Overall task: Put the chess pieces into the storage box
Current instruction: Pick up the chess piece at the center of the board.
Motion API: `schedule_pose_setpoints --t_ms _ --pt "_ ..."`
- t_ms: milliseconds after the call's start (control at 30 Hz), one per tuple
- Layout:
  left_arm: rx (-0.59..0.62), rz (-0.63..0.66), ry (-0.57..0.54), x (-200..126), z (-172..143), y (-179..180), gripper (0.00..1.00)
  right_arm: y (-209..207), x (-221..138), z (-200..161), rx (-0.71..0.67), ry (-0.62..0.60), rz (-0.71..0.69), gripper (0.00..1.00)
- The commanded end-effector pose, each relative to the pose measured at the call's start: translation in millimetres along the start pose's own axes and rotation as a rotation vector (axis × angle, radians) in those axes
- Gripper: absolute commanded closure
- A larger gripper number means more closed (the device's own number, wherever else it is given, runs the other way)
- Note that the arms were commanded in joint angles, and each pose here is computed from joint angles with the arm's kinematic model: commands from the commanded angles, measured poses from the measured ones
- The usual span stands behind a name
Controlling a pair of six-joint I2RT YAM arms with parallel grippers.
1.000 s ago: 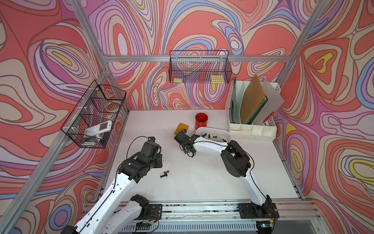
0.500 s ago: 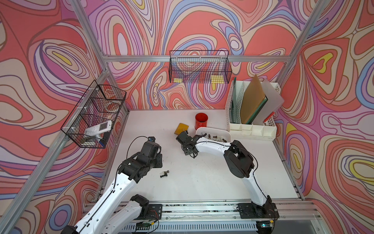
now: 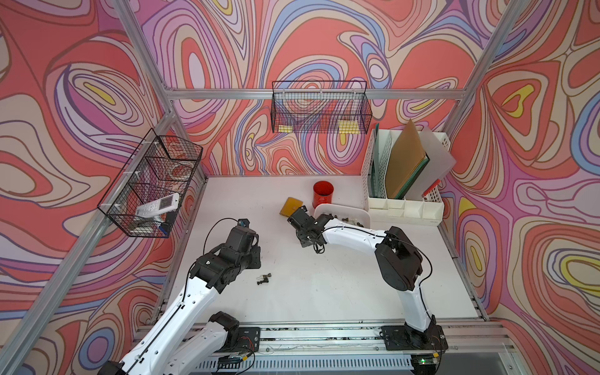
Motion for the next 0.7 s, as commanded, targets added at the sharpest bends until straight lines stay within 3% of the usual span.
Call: schedule_pose_setpoints --t_ms 0,667 --pt "0.009 -0.001 -0.001 3.4 -0.4 0.4 0.66 -1.9 7.6 -5.7 0.006 0.001 -0.043 0.61" --pt "0.007 -0.017 0.004 3.4 -2.1 -0.8 0.67 -1.7 38.8 -20.9 0.023 0.026 -0.091 0.56"
Point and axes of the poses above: each gripper's point midway between its finger pads, its own x axis out along the fingers, its own y axis along the line the jaws close on, z = x × y, the point moved 5 cm from there along -x, back along the fingers, and after that the axes turned 11 degrees about -x, right-handed, at the moved point
